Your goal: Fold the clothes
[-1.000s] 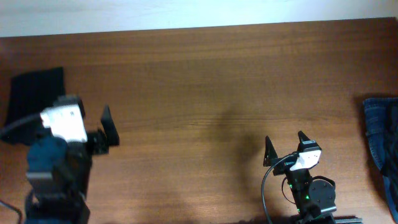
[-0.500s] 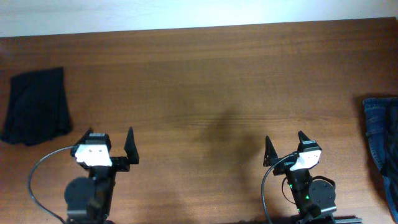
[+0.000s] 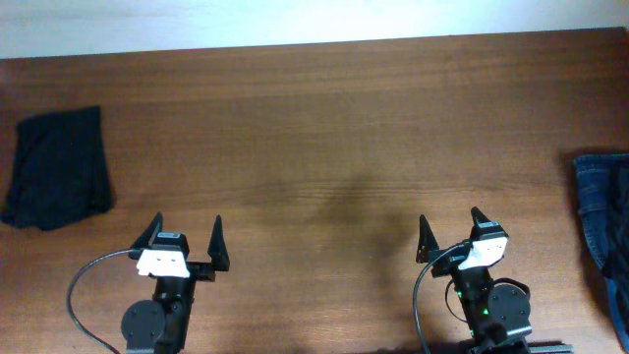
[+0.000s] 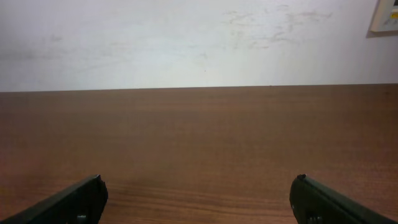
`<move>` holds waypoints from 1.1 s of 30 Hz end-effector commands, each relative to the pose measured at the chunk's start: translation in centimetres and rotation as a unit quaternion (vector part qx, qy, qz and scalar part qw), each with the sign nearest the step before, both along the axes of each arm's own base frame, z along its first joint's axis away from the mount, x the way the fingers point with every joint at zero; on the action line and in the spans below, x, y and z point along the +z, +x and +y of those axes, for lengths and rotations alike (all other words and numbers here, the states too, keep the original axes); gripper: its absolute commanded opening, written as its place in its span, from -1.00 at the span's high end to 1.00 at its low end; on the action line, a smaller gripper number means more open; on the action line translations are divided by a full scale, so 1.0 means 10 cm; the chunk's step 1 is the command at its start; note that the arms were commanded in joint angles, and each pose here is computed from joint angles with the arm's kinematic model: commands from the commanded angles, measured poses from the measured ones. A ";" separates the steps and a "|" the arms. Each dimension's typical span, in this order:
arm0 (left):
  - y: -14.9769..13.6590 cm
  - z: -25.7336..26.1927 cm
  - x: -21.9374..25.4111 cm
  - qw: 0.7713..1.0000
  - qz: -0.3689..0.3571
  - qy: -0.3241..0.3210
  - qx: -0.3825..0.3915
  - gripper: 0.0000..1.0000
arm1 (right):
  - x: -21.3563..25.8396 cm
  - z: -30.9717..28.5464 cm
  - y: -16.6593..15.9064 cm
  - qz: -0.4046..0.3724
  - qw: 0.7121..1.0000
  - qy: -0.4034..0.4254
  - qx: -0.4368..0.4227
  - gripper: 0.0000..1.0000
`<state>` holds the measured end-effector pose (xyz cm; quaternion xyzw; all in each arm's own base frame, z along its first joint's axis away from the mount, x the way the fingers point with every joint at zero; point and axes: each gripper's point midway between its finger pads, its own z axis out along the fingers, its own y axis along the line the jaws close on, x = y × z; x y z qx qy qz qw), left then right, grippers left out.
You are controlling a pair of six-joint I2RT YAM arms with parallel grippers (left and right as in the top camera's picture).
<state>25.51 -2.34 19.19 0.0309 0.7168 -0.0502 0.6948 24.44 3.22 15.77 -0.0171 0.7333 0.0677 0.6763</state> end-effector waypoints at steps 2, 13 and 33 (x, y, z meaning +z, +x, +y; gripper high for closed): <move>-0.02 -0.02 -0.14 1.000 0.000 -0.001 -0.006 -0.99 | -0.02 -0.03 0.00 0.000 1.000 0.000 -0.008 -0.97; -0.08 0.05 -0.42 0.999 0.040 0.000 0.008 -0.98 | -0.01 -0.03 0.00 0.000 1.000 0.000 -0.008 -0.97; -0.09 0.13 -0.35 0.995 0.015 0.096 0.025 -0.98 | -0.01 -0.03 0.00 0.000 1.000 0.000 -0.008 -0.97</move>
